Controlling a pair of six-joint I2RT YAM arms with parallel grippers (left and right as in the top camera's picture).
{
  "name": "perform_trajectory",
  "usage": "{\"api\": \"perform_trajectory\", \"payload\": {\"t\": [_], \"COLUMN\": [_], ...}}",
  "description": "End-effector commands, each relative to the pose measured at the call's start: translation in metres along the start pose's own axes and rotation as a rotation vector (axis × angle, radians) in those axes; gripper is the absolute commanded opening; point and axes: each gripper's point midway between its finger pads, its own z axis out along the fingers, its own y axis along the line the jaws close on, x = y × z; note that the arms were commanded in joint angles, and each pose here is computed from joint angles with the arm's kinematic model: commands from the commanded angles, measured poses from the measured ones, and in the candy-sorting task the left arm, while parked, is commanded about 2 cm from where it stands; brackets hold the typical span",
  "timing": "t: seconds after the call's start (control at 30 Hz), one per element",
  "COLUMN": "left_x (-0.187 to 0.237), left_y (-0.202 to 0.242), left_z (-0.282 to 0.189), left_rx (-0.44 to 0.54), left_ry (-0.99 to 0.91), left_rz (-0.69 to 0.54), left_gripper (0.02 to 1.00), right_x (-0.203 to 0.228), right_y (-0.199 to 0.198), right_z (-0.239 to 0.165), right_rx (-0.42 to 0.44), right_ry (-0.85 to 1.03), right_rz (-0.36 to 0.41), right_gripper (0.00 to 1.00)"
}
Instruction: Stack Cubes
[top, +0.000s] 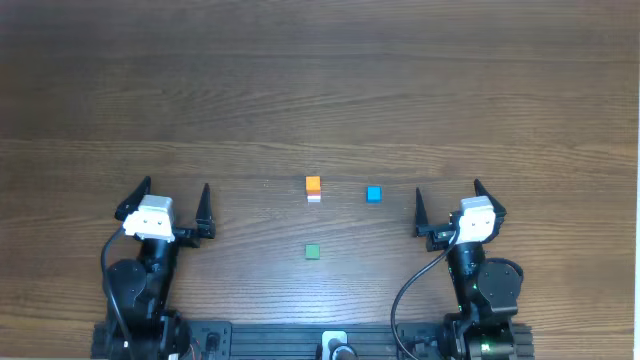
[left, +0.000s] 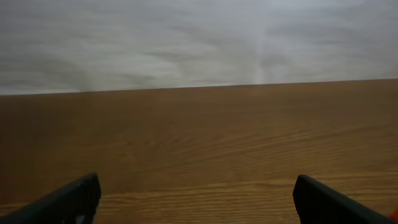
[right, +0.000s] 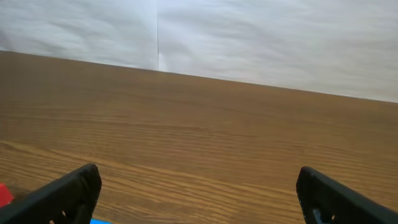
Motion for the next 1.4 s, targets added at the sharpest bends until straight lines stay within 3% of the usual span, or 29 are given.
{"api": "perform_trajectory", "payload": {"t": [0.03, 0.1, 0.17, 0.37, 0.53, 0.77, 0.9, 1.0, 1.13, 1.4], "left_x": [0.0, 0.0, 0.0, 0.0, 0.0, 0.0, 0.0, 0.0, 0.0, 0.0], "left_y": [0.001, 0.001, 0.001, 0.001, 0.001, 0.001, 0.001, 0.001, 0.001, 0.001], "left_z": [0.0, 0.0, 0.0, 0.0, 0.0, 0.0, 0.0, 0.0, 0.0, 0.0], "left_rx": [-0.005, -0.005, -0.005, -0.005, -0.005, -0.005, -0.005, -0.005, -0.005, -0.005], "left_ry": [-0.005, -0.005, -0.005, -0.005, -0.005, -0.005, -0.005, -0.005, -0.005, -0.005], "left_rz": [0.018, 0.018, 0.018, 0.018, 0.018, 0.018, 0.018, 0.018, 0.018, 0.018], "left_gripper": [1.0, 1.0, 0.998, 0.998, 0.998, 1.0, 1.0, 1.0, 1.0, 1.0], "right_x": [-0.012, -0.027, -0.037, -0.05, -0.06, -0.078, -0.065, -0.046, -0.001, 0.042], "right_y": [0.005, 0.007, 0.013, 0.041, 0.055, 0.102, 0.141, 0.164, 0.199, 0.236], "right_z": [0.0, -0.002, -0.003, -0.009, -0.002, 0.015, 0.013, 0.01, -0.006, -0.036], "right_rx": [-0.032, -0.066, -0.115, -0.294, -0.358, -0.494, -0.522, -0.478, -0.337, -0.224], "right_ry": [-0.057, -0.113, -0.14, -0.118, 0.043, 0.428, 0.693, 0.826, 1.019, 1.144], "right_rz": [0.079, 0.315, 0.447, 0.465, 0.491, 0.485, 0.45, 0.403, 0.292, 0.2], "right_gripper": [0.993, 0.993, 0.993, 0.991, 0.991, 0.993, 0.993, 0.991, 0.993, 0.991]}}
